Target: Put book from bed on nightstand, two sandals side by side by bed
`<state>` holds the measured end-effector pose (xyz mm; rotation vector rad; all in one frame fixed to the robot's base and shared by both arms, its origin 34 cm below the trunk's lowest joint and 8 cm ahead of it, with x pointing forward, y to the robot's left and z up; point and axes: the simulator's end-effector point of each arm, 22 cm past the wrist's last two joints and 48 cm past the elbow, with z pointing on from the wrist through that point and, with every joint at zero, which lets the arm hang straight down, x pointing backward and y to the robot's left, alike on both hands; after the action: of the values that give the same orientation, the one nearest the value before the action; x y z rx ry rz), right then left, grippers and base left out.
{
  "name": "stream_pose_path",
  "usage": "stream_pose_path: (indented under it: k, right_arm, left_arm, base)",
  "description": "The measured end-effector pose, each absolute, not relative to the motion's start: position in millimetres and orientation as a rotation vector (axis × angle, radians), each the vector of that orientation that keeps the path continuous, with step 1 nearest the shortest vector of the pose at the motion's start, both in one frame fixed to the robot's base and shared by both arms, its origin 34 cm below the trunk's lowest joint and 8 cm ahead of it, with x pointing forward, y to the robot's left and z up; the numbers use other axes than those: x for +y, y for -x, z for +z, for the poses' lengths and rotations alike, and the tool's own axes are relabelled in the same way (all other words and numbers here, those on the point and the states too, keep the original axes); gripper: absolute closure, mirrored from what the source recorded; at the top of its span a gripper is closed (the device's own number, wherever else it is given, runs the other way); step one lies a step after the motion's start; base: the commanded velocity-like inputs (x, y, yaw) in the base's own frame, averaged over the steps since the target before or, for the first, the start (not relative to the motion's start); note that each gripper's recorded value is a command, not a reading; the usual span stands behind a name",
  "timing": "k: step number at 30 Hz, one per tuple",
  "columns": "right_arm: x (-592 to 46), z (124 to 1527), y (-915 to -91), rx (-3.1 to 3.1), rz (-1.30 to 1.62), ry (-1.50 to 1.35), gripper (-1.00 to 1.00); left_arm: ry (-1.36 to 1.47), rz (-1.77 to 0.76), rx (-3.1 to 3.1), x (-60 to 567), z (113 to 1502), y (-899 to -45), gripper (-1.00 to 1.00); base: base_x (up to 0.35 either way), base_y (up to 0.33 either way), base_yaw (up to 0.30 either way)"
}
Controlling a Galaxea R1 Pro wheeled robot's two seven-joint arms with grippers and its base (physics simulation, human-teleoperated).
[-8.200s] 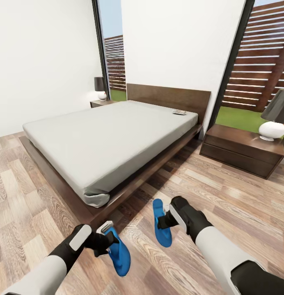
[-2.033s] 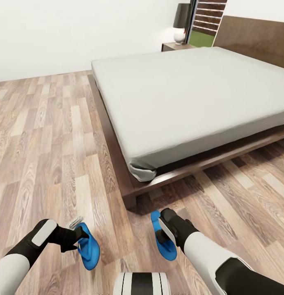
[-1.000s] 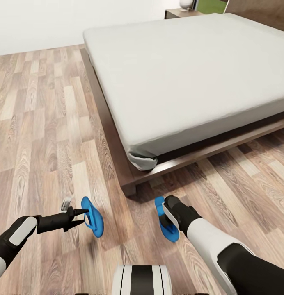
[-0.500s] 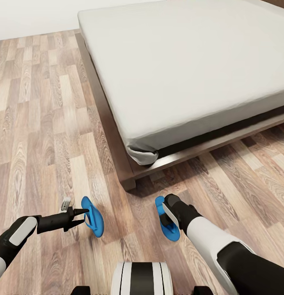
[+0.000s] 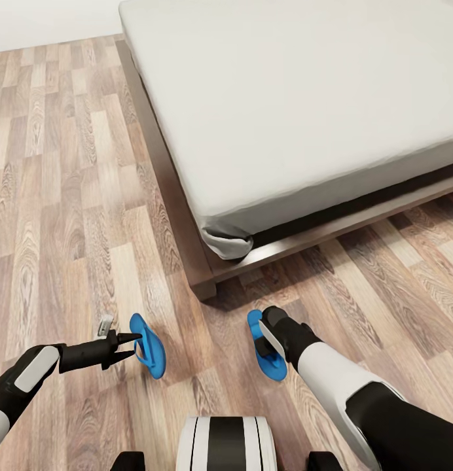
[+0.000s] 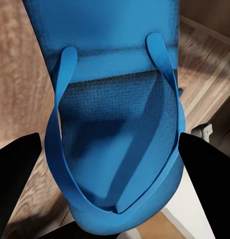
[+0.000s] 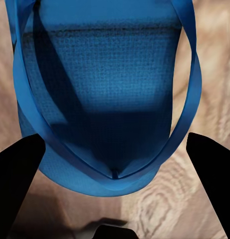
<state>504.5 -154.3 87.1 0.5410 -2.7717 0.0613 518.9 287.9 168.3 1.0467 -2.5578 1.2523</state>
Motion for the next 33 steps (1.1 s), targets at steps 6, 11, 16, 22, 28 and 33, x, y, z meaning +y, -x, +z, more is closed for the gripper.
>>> stream_pose_path:
  k: [6, 11, 16, 22, 28, 33]
  right_arm:
    - [-154.4, 87.6, -506.9, -2.775, 0.063, -0.542, 1.00]
    - [-154.5, 87.7, -507.5, -2.776, 0.063, -0.541, 1.00]
    - [-154.9, 88.1, -509.8, -2.779, 0.065, -0.541, 1.00]
    - [-155.8, 84.2, -509.1, -2.768, 0.065, -0.539, 1.00]
    - [-157.4, 76.1, -502.1, -2.733, 0.065, -0.536, 1.00]
    - [-157.5, 73.4, -502.1, -2.728, 0.065, -0.537, 1.00]
  left_arm:
    - [-1.046, 1.252, -2.558, 287.9, 168.3, -518.9, 1.00]
    - [-1.047, 1.251, -2.558, 288.1, 168.2, -518.8, 1.00]
    - [-1.046, 1.251, -2.558, 287.9, 168.2, -518.8, 1.00]
    - [-1.049, 1.238, -2.550, 288.0, 162.3, -514.4, 1.00]
    - [-1.058, 1.218, -2.532, 288.0, 151.2, -506.0, 1.00]
    - [-1.062, 1.213, -2.524, 287.8, 147.9, -503.5, 1.00]
  base:
    - [0.000, 0.000, 0.000]
    - [0.000, 0.000, 0.000]
    - [0.000, 0.000, 0.000]
    - [0.000, 0.000, 0.000]
    - [0.000, 0.000, 0.000]
    - [0.000, 0.000, 0.000]
